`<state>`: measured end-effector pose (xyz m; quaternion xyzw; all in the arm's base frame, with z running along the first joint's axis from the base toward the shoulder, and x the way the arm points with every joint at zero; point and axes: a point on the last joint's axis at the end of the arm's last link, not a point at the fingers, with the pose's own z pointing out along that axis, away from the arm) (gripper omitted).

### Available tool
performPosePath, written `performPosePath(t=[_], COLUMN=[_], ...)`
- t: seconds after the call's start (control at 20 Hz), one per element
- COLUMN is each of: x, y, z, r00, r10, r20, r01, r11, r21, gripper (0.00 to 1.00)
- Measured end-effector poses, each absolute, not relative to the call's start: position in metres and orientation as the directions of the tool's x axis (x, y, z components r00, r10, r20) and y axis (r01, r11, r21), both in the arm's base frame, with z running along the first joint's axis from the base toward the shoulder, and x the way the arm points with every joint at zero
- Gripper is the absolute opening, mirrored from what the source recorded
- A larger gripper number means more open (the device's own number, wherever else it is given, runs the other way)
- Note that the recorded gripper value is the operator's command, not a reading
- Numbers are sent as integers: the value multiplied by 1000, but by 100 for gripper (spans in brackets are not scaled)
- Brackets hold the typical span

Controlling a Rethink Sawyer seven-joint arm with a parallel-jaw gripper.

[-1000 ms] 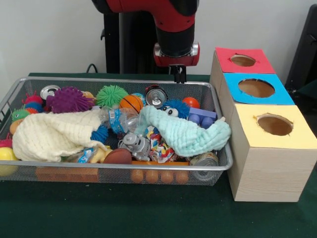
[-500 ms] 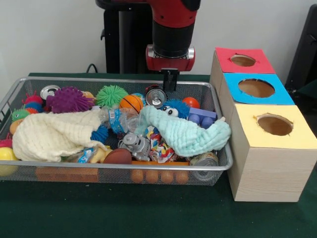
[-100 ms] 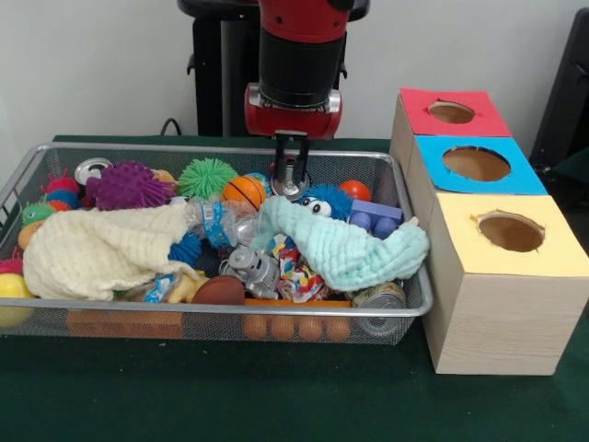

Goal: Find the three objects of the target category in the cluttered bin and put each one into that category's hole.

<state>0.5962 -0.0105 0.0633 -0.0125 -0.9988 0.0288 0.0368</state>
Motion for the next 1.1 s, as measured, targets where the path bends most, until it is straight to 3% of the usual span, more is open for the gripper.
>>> performPosePath(t=[1.1], x=[651], y=[-61], z=[62], r00=[-999], r10=[7], r20=[-35], r01=[12], r11=[989], r21=[-146], gripper=[100])
